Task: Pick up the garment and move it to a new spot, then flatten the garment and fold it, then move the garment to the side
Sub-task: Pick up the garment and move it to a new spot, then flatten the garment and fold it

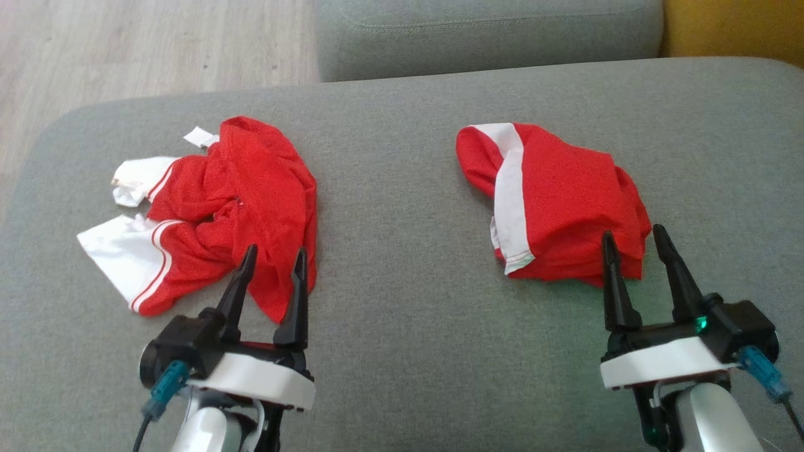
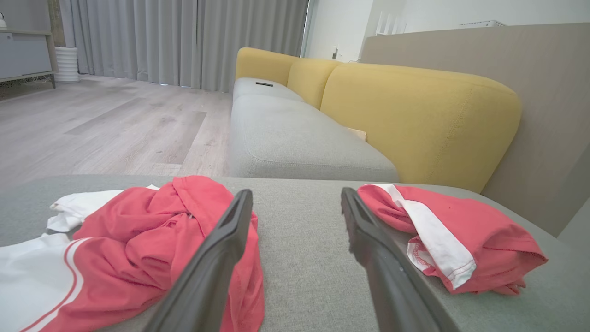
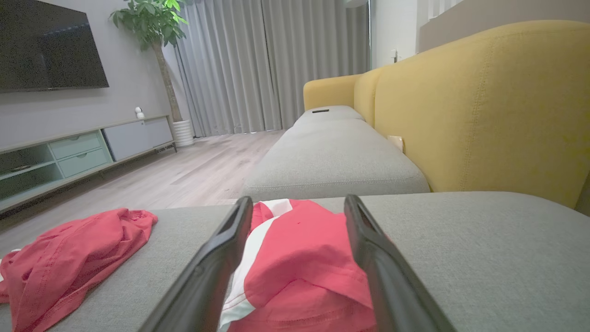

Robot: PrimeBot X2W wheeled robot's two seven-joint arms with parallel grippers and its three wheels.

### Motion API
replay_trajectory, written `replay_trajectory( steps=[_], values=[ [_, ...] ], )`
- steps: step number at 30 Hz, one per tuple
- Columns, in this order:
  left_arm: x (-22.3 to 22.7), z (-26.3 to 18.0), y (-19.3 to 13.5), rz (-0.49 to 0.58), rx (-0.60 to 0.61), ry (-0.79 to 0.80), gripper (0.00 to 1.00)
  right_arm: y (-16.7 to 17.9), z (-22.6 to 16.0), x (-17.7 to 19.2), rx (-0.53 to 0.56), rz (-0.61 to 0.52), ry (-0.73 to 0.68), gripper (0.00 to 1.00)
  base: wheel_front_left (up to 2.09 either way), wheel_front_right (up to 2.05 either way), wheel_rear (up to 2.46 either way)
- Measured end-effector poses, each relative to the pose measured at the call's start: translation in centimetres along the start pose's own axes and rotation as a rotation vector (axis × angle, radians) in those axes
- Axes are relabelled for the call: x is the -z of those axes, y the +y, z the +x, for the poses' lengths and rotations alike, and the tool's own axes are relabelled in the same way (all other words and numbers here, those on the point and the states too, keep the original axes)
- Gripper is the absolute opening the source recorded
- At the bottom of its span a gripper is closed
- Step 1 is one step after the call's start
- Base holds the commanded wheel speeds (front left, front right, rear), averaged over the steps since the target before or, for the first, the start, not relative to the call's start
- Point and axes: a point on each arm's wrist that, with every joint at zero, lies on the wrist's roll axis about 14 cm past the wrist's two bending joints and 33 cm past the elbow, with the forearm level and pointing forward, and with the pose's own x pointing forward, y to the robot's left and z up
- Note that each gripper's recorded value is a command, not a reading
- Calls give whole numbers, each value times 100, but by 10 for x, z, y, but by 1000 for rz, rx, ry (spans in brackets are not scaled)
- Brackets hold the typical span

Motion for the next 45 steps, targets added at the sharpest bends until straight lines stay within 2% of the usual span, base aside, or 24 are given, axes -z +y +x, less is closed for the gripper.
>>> replay_trajectory(
  steps=[5,9,14,18,26,27,28,29,36,40,45],
  values=[
    [2,0,-1,4,17,5,100,14,6,7,-52,-50,21,100,0,0,0],
    [4,0,2,-1,5,11,100,34,11,30,-124,-76,89,100,0,0,0],
    [5,-1,8,-22,-24,16,100,48,27,59,-202,-189,188,100,0,0,0],
    [9,-5,16,-19,-53,31,100,50,37,90,-243,-285,306,100,0,0,0],
    [12,-5,26,-21,-89,40,100,37,38,127,-238,-335,442,100,0,0,0],
    [13,-4,27,-20,-92,43,100,35,39,129,-232,-333,449,96,0,0,0],
    [14,-4,27,-21,-93,45,100,33,41,130,-226,-331,454,31,0,0,0],
    [14,-3,27,-21,-93,48,100,32,42,130,-224,-337,457,0,0,0,0],
    [12,4,20,-23,-65,37,100,14,50,113,-161,-319,388,0,0,0,0],
    [9,4,16,-22,-55,29,100,4,63,89,-114,-304,307,0,0,0,0],
    [2,3,12,-27,-44,7,100,-7,88,38,-50,-288,162,0,0,0,0]
  ],
)
